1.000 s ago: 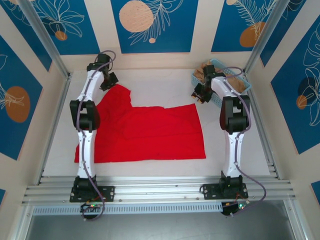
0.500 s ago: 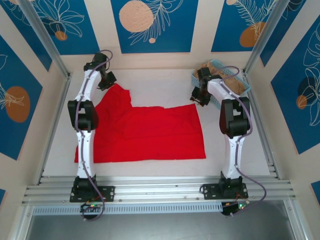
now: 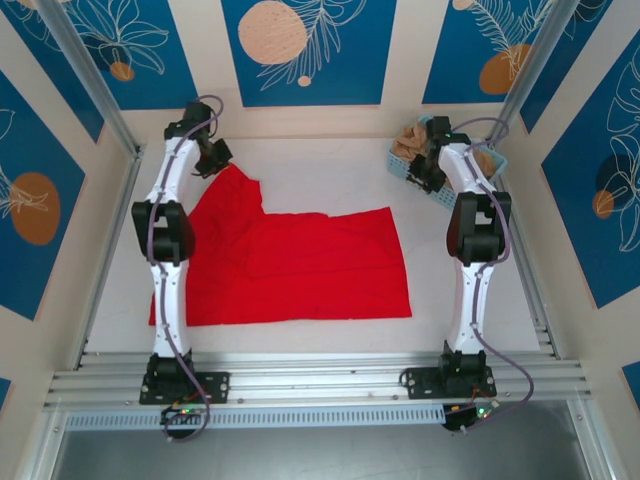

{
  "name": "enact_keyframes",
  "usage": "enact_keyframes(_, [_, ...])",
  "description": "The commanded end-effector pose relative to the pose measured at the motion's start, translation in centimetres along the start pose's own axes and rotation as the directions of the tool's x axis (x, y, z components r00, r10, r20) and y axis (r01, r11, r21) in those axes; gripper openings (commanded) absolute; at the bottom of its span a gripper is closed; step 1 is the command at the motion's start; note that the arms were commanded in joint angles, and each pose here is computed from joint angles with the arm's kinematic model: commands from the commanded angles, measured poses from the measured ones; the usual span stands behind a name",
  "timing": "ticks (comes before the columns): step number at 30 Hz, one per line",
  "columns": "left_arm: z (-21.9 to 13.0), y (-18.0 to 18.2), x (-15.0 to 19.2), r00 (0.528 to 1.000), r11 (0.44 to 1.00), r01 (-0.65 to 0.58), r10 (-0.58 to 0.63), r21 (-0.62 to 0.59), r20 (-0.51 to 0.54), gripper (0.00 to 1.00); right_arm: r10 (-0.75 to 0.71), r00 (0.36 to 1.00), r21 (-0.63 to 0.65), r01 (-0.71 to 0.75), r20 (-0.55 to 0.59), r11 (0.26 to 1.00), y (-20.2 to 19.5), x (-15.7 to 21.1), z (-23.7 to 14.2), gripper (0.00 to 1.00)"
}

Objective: Fold and stack the t-shirts

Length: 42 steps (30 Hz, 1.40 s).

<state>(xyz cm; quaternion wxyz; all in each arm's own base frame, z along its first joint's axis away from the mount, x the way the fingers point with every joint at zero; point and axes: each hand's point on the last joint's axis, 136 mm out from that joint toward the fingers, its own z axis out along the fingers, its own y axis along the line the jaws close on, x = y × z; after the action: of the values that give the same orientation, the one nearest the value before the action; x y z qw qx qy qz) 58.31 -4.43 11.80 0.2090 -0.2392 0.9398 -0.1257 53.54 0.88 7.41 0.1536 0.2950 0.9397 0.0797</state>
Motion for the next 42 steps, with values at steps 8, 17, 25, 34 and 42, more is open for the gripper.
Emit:
enact_keyframes(8, [-3.8,0.3,1.1,1.000,0.999,-0.031,0.031,-0.013,0.001,0.00,-0.165,0.985,-0.135,0.171,0.053,0.976,4.7,1.3,-4.9,0.33])
enact_keyframes(17, [-4.6,0.5,0.9,0.999,0.999,-0.050,0.051,-0.019,0.014,0.00,-0.217,0.973,-0.098,0.209,-0.080,0.973,3.8,8.4,-1.8,0.42])
enact_keyframes(25, [-5.2,0.2,0.8,0.999,0.999,-0.049,0.049,0.002,0.013,0.00,-0.217,0.961,-0.032,0.215,-0.171,0.976,3.5,9.5,2.3,0.37])
enact_keyframes(34, [-5.8,0.7,0.6,0.999,0.999,-0.051,0.051,0.001,0.012,0.00,-0.217,0.956,-0.009,0.219,-0.197,0.976,3.1,9.9,3.4,0.24])
enact_keyframes(42, [-7.5,0.9,0.7,0.998,0.998,-0.059,0.059,-0.012,0.021,0.00,-0.245,0.955,-0.037,0.242,-0.165,0.970,3.7,9.5,2.0,0.05])
